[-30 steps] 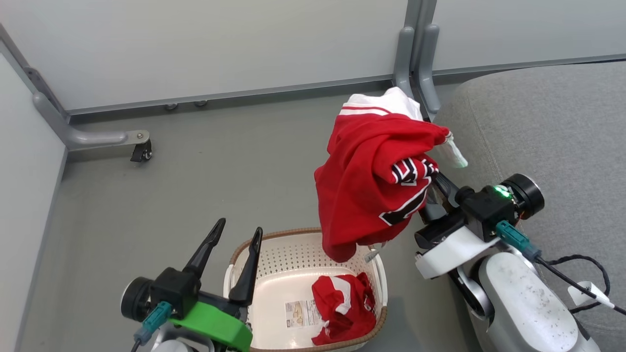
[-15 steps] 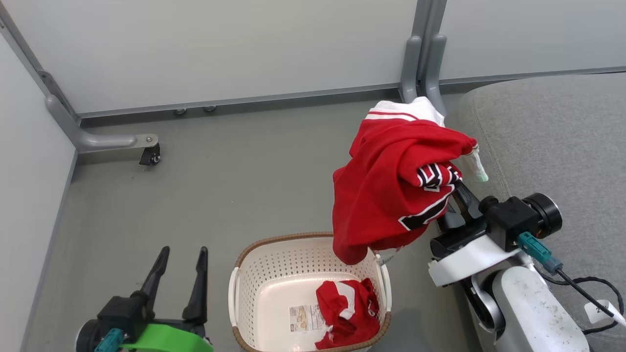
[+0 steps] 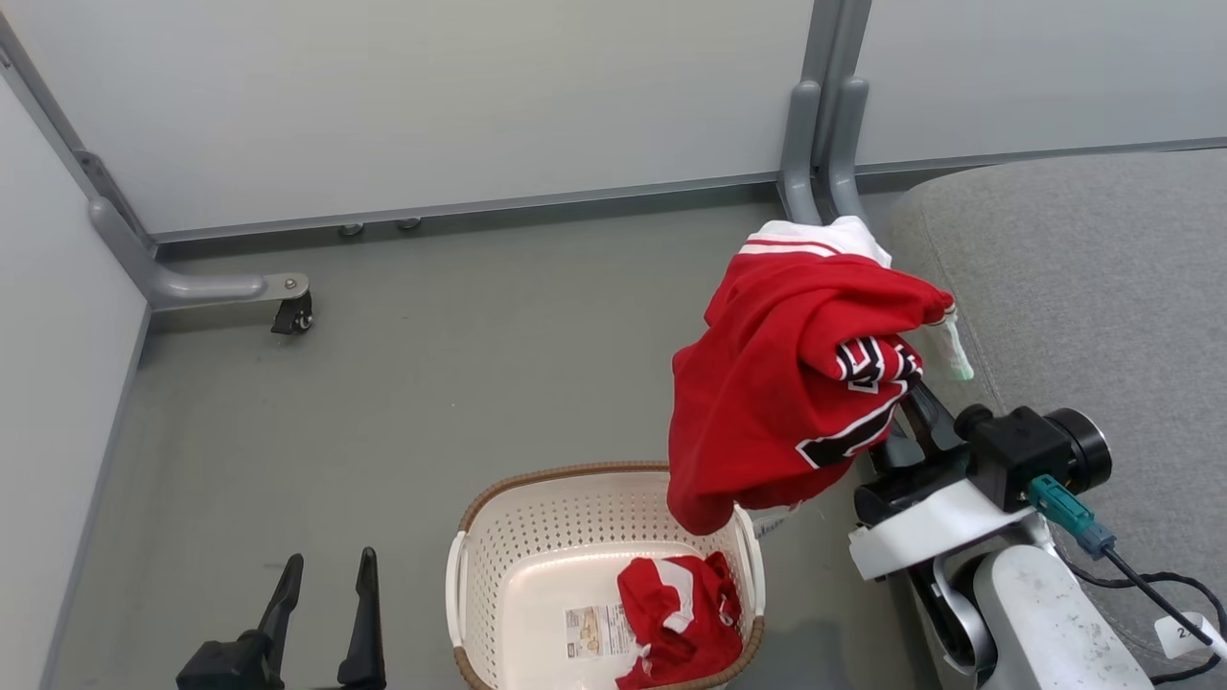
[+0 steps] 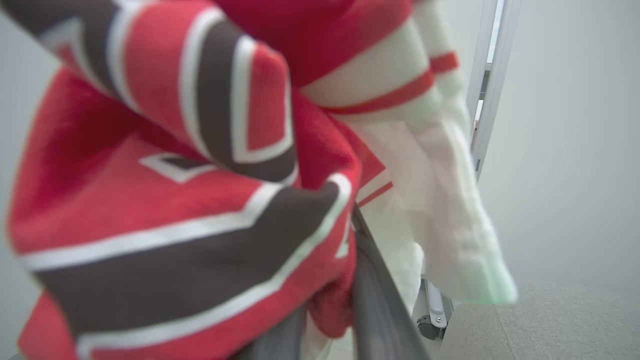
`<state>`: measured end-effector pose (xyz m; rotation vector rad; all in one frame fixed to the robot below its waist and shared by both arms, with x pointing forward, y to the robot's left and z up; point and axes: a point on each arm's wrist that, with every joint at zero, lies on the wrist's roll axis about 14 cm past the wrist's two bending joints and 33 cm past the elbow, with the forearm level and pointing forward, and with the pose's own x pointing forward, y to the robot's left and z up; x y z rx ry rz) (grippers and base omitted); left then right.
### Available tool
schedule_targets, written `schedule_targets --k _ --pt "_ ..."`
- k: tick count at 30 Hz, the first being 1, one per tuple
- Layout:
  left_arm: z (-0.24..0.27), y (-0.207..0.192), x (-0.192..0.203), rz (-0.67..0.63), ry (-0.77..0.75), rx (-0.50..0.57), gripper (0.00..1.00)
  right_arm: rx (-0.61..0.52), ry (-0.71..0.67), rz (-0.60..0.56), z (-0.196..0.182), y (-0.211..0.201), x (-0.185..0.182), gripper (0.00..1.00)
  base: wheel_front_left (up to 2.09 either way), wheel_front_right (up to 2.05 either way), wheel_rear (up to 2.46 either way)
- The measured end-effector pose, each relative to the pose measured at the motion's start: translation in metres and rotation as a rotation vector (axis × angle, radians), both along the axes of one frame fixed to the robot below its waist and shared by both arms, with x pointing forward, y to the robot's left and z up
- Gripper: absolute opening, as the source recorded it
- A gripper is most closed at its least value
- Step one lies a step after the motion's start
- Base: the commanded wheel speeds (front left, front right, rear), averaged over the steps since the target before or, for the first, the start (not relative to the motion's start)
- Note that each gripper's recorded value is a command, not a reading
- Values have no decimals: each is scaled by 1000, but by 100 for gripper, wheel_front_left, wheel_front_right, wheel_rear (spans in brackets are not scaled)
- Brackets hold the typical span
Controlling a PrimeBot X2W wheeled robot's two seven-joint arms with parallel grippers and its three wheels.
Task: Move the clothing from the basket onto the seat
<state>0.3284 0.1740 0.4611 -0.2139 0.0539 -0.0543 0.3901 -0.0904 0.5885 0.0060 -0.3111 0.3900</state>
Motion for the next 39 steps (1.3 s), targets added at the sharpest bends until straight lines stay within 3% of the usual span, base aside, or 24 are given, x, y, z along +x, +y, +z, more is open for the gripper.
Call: schedule_targets --k 19,29,39 --pt "-5 -24 8 -71 17 -12 100 -13 5 -50 -3 -21 -3 0 0 0 0" --pt "-7 -66 26 -206 25 -8 100 -19 0 -214 -1 -80 -16 0 0 0 0" --pt "-5 -129 47 -396 16 -15 100 6 18 -449 -6 -154 -53 0 0 0 0"
